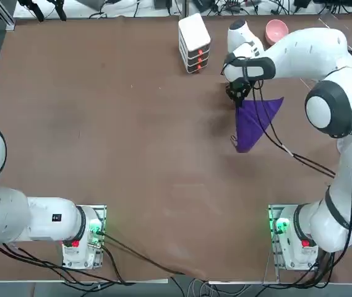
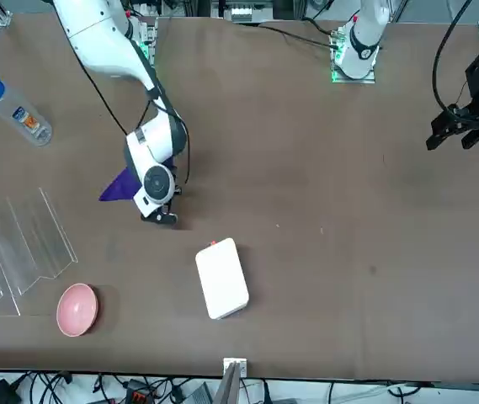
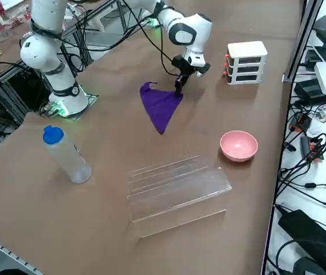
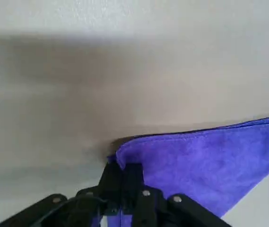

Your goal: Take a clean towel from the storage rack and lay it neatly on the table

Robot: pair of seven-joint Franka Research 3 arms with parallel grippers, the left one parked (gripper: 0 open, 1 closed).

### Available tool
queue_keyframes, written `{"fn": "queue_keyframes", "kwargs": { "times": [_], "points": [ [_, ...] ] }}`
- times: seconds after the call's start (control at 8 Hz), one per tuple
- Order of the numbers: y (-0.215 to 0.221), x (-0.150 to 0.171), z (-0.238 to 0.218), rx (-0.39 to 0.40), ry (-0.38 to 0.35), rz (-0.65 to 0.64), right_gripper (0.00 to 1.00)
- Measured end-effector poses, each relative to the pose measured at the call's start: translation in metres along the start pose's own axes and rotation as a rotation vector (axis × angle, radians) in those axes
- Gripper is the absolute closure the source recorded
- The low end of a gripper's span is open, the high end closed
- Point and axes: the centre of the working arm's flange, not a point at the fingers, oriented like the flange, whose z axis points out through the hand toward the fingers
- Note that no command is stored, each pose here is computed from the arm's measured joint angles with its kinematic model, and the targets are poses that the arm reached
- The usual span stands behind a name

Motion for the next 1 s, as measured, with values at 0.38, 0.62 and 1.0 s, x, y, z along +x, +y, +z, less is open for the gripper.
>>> {"fn": "queue_keyframes", "kwargs": {
  "times": [0.38,0.62,1.0],
  "points": [
    [0.030,-0.005,-0.040,-0.021,-0.031,0.029,0.98],
    [0.043,-0.009,-0.048,-0.033,-0.053,0.039,0.98],
    [0.068,-0.015,-0.039,-0.074,-0.142,0.040,0.98]
  ]
}}
